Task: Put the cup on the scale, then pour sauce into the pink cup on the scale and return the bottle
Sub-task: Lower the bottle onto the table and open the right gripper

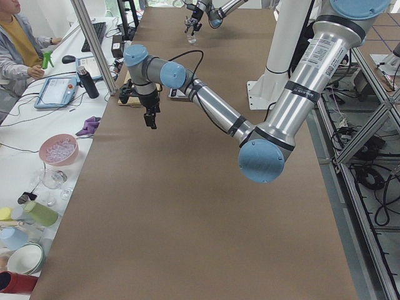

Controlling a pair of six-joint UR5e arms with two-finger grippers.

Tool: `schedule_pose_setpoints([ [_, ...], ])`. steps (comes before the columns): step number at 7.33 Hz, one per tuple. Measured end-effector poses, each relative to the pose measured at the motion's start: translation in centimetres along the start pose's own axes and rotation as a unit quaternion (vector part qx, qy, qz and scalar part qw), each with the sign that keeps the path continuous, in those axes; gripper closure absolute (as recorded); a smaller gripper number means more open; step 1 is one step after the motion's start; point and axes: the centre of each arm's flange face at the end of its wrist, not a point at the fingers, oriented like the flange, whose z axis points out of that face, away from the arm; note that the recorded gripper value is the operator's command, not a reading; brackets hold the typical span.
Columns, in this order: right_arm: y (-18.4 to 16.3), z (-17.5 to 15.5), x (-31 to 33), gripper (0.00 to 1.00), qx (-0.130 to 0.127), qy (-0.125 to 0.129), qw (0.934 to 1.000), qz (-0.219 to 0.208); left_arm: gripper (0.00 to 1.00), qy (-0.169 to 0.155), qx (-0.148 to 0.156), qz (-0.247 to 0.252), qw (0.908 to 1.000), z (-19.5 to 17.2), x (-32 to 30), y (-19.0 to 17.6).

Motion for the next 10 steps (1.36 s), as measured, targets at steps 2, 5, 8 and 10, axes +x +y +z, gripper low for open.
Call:
schedule_pose_setpoints([
  [2,0.3,0.0,-0.1,0.00,-0.006,-0.008,0.9999,0.004,0.02,0.000,0.001,0.000,1.0000,-0.2,0.2,0.0],
  [5,0.3,-0.3,-0.6,0.00,-0.012,-0.028,0.9995,0.002,0.02,-0.001,-0.001,-0.002,1.0000,-0.5,0.6,-0.1],
  [8,3.6,-3.2,-1.5,0.00,-0.006,-0.033,0.9994,-0.003,0.02,-0.001,-0.001,-0.002,1.0000,-0.6,0.7,0.0],
  [10,6.6,-6.6,-1.6,0.00,-0.007,-0.024,0.9997,0.002,0.02,-0.001,0.000,-0.001,1.0000,-0.8,0.8,0.1],
])
